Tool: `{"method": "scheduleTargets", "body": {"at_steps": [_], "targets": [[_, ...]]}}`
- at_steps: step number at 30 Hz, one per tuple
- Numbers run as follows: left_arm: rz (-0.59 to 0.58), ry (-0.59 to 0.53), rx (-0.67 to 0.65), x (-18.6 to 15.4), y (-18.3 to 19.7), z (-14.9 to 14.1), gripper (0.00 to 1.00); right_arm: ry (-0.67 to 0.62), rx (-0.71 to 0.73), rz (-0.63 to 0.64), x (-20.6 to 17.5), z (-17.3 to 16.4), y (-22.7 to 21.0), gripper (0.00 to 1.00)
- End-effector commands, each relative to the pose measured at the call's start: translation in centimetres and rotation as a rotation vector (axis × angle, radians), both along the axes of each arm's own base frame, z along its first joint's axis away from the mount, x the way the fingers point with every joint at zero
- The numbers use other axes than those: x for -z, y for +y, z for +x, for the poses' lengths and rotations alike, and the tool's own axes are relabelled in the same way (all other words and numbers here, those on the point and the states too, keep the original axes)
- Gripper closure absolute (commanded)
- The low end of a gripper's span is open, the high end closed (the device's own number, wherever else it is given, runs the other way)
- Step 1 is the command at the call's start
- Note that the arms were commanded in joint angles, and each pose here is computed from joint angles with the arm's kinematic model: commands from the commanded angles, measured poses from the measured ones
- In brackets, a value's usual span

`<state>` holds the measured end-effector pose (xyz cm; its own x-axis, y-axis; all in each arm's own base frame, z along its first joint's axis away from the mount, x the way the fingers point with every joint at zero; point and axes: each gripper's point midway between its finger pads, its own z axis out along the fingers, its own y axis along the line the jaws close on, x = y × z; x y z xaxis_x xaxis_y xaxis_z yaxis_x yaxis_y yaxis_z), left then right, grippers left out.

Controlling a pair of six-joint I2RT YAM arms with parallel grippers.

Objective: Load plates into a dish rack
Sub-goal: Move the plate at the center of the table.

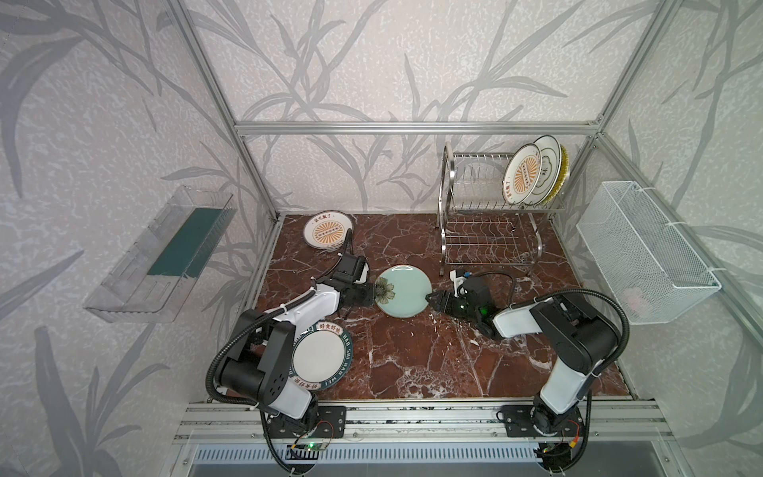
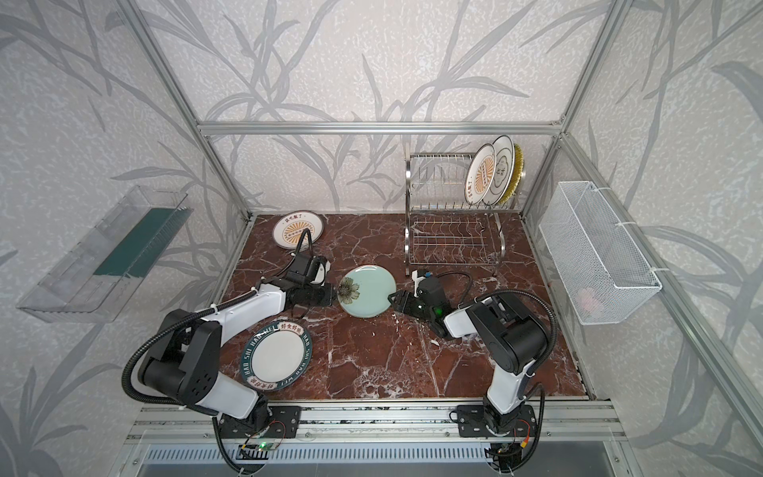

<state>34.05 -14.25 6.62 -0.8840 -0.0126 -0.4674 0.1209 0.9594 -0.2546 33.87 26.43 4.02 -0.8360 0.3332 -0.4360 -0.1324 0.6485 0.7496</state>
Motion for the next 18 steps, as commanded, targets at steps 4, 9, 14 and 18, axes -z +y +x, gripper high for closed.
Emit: {"method": "scheduleTargets", "body": {"at_steps": [4, 9, 14, 18], "targets": [[0.030, -0.025, -0.030, -1.0, 1.1, -0.3, 0.70, 0.031, 0.020, 0.042, 0.5, 0.6, 1.1, 0.40], [0.036, -0.033, -0.032, -1.2, 1.3, -0.5, 0.70, 0.047, 0.032, 0.073, 0.9, 1.0, 1.5, 0.74], [0.036, -0.037, -0.031, -1.3, 1.3, -0.6, 0.70, 0.058, 0.048, 0.075, 1.4, 1.4, 1.5, 0.72], [0.040, -0.038, -0.033, -1.4, 1.5, -0.8, 0.70, 0.062, 0.064, 0.073, 1.7, 1.7, 1.4, 0.73]]}}
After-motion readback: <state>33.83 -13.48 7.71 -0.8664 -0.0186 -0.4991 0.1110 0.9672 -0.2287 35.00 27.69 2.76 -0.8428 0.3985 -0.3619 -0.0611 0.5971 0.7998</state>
